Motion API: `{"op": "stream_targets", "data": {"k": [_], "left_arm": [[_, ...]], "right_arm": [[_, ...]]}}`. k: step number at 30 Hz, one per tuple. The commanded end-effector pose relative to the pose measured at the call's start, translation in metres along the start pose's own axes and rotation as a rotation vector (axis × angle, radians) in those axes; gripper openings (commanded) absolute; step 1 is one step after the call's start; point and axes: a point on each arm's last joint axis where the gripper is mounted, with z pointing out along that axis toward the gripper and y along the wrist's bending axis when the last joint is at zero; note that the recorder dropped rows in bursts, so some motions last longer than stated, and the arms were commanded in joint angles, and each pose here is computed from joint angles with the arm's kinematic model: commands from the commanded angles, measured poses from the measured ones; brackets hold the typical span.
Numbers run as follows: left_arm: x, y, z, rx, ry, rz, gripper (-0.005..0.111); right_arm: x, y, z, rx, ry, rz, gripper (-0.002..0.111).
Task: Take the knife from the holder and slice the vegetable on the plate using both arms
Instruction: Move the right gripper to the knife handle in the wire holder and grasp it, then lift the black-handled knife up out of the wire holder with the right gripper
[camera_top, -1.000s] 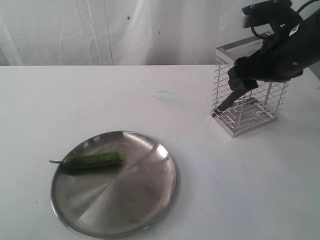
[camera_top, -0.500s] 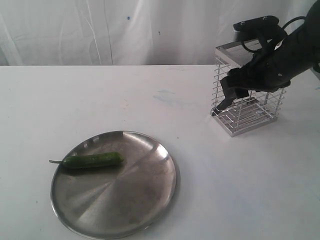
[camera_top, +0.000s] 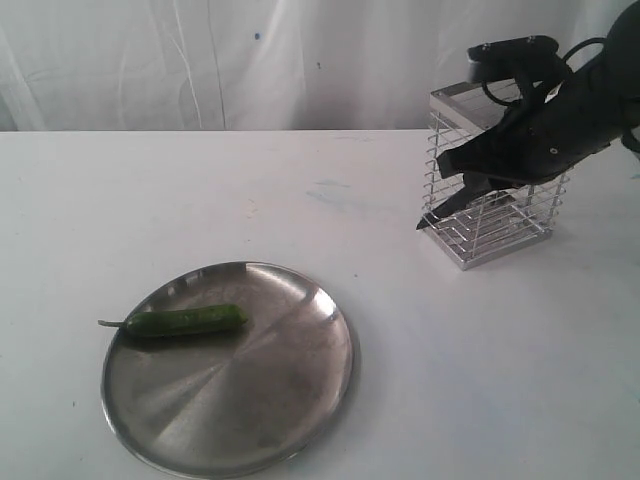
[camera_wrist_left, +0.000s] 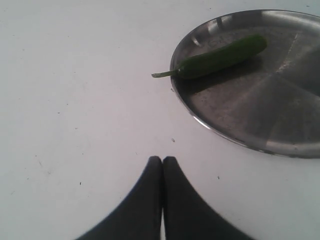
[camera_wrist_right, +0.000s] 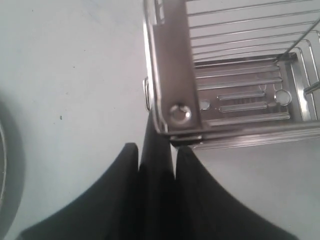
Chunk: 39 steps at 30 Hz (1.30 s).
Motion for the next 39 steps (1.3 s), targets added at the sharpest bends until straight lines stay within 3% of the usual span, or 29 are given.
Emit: {"op": "stream_targets", "data": {"k": [1, 19, 27, 39], "left_arm": [[0.002, -0.001, 0.0, 0.008, 0.006, -0.015, 0.0], [0.002, 0.001, 0.0, -0.034, 0.009, -0.035, 0.0], [0.002, 0.001, 0.0, -0.034, 0.009, -0.035, 0.0], [0.002, 0.001, 0.0, -0.034, 0.009, -0.035, 0.0]], "right_arm": [[-0.003, 0.0, -0.009, 0.005, -0.025, -0.002, 0.005], [-0.005, 0.009, -0.065, -0.006, -0.085, -0.008, 0.0], [0.0, 0.007, -0.106, 0.074, -0.128, -0.019, 0.0], [0.01, 0.02, -0.165, 0.025, -0.242, 0.026, 0.0]]}}
